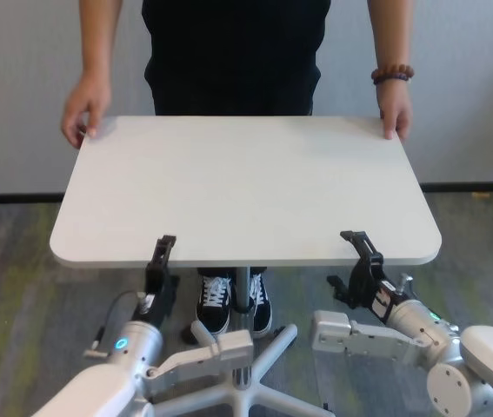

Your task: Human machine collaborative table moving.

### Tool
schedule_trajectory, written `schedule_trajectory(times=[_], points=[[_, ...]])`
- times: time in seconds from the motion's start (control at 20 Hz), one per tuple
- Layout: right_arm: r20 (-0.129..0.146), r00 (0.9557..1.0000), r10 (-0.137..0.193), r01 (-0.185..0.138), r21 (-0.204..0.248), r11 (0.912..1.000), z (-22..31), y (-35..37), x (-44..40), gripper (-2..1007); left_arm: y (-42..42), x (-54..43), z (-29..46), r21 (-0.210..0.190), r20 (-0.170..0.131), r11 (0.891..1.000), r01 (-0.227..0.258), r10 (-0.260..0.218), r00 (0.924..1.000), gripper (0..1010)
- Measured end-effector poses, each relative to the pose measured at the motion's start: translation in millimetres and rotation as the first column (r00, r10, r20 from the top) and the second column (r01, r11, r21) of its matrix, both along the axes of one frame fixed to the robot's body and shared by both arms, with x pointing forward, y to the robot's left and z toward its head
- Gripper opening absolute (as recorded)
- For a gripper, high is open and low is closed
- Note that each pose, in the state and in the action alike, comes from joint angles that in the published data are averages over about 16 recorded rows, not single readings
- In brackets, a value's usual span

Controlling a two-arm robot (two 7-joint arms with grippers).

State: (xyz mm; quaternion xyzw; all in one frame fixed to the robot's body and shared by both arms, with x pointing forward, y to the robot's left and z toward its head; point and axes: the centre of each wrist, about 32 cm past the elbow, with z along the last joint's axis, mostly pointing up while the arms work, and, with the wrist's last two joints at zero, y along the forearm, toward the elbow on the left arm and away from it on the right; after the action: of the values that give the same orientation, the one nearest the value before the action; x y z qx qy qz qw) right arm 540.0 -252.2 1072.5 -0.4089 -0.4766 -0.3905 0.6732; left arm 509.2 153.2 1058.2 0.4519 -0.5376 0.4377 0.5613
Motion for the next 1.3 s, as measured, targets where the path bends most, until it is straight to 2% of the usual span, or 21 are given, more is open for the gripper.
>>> schedule_trajectory(times=[0.25, 0.4, 0.6, 0.75, 0.85, 0.95, 1.1, 1.3], points=[[-0.005, 0.9999, 0.016, -0.016, 0.003, 0.9999, 8.6, 1.9, -14.8, 1001, 6.7, -21.4, 12.4, -0.035, -0.019, 0.999, -0.004, 0.004, 0.9998, 1000], [-0.011, 0.9996, 0.026, -0.026, 0.030, 0.9992, 14.6, 1.8, -28.1, 1001, 10.6, -35.7, 21.4, -0.073, -0.029, 0.997, -0.004, 0.002, 0.9996, 1000], [-0.036, 0.9985, 0.041, -0.037, 0.116, 0.9925, 22.8, -1.2, -49.2, 1001, 15.5, -55.6, 34.3, -0.157, -0.054, 0.988, 0.000, -0.009, 0.9985, 1000], [-0.069, 0.9958, 0.060, -0.044, 0.216, 0.9755, 29.2, -6.4, -67.3, 1001, 19.4, -72.2, 44.0, -0.238, -0.080, 0.971, 0.004, -0.024, 0.9965, 1000], [-0.091, 0.9929, 0.077, -0.047, 0.290, 0.9558, 33.3, -10.8, -79.5, 1001, 22.2, -83.2, 49.8, -0.292, -0.099, 0.956, 0.006, -0.036, 0.9944, 1000], [-0.111, 0.9892, 0.096, -0.048, 0.370, 0.9278, 37.6, -15.7, -92.1, 1001, 25.5, -94.4, 55.0, -0.349, -0.124, 0.937, 0.005, -0.051, 0.9910, 1000], [-0.136, 0.9821, 0.130, -0.048, 0.488, 0.8714, 44.1, -22.5, -111.6, 1001, 30.6, -110.9, 62.2, -0.436, -0.163, 0.900, -0.001, -0.078, 0.9835, 1000], [-0.164, 0.9701, 0.179, -0.041, 0.615, 0.7878, 51.3, -28.2, -137.8, 1001, 36.1, -134.6, 71.4, -0.524, -0.211, 0.852, -0.013, -0.115, 0.9708, 1000]])
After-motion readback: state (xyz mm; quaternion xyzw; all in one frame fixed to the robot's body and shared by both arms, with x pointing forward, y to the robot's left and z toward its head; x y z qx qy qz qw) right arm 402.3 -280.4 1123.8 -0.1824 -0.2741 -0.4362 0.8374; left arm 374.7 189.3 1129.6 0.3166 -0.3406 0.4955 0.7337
